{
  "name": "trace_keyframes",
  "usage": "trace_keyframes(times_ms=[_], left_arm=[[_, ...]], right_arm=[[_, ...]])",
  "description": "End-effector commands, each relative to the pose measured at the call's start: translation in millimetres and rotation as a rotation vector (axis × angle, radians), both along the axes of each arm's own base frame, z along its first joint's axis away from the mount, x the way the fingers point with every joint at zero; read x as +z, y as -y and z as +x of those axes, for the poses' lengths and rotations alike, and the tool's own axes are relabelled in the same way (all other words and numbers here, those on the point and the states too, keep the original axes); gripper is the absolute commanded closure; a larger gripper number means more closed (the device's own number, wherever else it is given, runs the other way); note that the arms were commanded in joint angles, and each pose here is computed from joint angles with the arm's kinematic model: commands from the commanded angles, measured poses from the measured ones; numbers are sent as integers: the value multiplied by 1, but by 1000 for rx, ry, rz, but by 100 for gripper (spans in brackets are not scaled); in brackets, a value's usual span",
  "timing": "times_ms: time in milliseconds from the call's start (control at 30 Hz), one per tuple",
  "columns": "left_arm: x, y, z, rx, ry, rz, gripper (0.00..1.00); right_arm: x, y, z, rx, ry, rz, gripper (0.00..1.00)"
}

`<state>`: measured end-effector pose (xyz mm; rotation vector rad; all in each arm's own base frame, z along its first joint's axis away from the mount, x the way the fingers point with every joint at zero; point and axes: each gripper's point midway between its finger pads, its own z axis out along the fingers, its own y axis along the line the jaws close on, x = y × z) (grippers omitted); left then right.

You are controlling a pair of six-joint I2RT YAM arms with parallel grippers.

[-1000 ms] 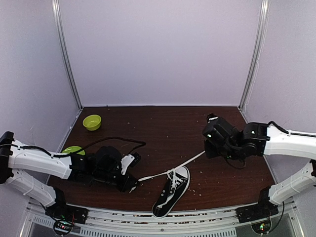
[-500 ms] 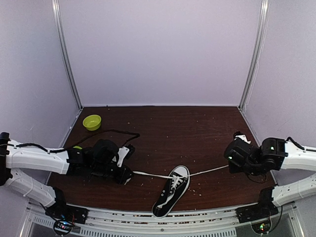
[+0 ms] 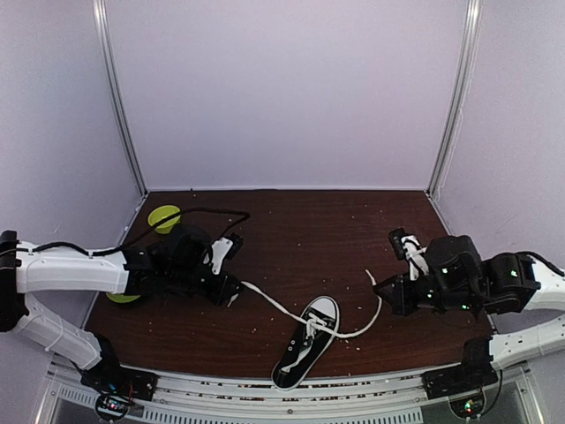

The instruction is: Tie the shoes

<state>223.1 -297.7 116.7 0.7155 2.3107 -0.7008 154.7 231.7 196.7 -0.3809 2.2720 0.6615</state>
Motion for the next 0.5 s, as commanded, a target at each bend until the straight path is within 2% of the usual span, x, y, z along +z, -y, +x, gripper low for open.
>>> trace_keyframes(times_ms=[0, 133, 167, 267, 300, 367, 400, 467], left_arm=[[55, 47, 27, -130, 162, -132, 100], [76, 82, 33, -258, 192, -174, 100], [77, 88, 34, -279, 191, -180, 100], [79, 101, 36, -327, 181, -190, 100], [80, 104, 35, -341, 184, -197, 100], [84, 106, 33, -361, 193, -213, 100], [86, 106, 31, -369, 198, -219, 100], [90, 107, 26, -393, 205, -237, 100]], right_arm=[[89, -105, -36, 365, 186, 223, 100], [112, -184, -83, 586, 235, 261, 100], [112, -202, -94, 634, 233, 271, 95], [107, -235, -113, 707, 231, 245, 47], [105, -237, -111, 702, 244, 217, 39], [101, -227, -92, 622, 290, 147, 17], [98, -215, -73, 532, 320, 100, 11], [87, -187, -36, 395, 307, 46, 9]])
